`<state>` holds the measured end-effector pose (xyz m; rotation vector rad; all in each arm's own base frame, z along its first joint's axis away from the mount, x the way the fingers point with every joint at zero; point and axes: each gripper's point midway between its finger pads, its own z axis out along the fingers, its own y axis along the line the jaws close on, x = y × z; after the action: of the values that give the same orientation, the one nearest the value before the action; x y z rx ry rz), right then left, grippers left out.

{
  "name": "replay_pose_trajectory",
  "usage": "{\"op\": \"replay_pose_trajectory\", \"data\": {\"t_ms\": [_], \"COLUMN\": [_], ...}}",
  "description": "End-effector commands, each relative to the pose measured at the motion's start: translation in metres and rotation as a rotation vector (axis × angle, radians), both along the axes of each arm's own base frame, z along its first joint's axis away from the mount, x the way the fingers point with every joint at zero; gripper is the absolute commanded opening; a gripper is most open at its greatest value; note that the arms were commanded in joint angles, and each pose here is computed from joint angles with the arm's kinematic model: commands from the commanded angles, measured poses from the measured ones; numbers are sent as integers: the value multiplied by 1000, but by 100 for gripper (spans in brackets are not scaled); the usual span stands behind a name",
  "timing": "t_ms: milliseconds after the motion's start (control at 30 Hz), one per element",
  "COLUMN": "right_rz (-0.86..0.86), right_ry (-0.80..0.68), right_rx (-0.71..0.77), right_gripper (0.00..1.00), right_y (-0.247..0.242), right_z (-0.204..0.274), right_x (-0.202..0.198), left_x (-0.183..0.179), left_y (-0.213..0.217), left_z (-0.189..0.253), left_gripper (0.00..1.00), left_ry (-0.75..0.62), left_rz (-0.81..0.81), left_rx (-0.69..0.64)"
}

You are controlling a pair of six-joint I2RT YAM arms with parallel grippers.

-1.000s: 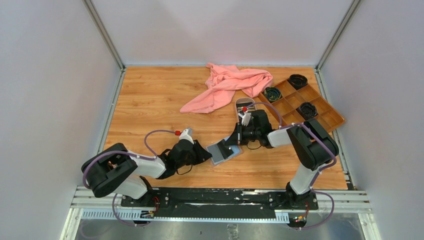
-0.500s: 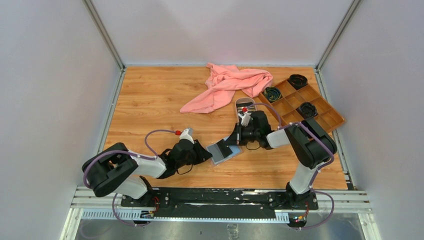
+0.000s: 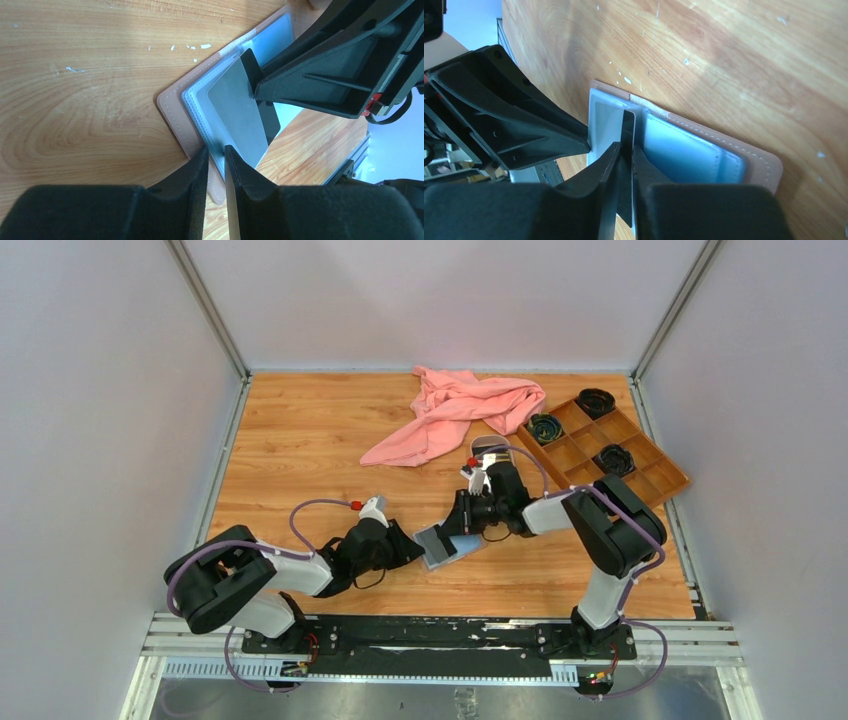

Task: Put the credit cards into the card holder
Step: Insert the credit card into the card holder.

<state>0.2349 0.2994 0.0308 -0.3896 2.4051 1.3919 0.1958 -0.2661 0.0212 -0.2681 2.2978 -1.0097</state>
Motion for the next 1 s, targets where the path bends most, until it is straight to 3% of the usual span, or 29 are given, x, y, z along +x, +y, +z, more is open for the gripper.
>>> {"op": "replay_pose_trajectory", "data": {"t_ms": [0,133,633,967], "right_rz": [150,202,590,733], "right_ry": [-21,-58,-244,-375], "right_rx": [-67,-105,-286,-332], "right_gripper": [29,39,45,54], "right_y": [2,0,23,10], "right_z": [-8,-4,2,21], "right_x": [-19,-17,-67,-57], "left_x": [-14,-14,-14,-13], "left_y": [20,21,23,25], "left_z": [-33,-33,-30,-30], "left_gripper": [25,25,25,26], "left_ry": [73,70,55,46], "left_rz": [-9,-9,0,10], "left_rx": [128,129,114,109]}}
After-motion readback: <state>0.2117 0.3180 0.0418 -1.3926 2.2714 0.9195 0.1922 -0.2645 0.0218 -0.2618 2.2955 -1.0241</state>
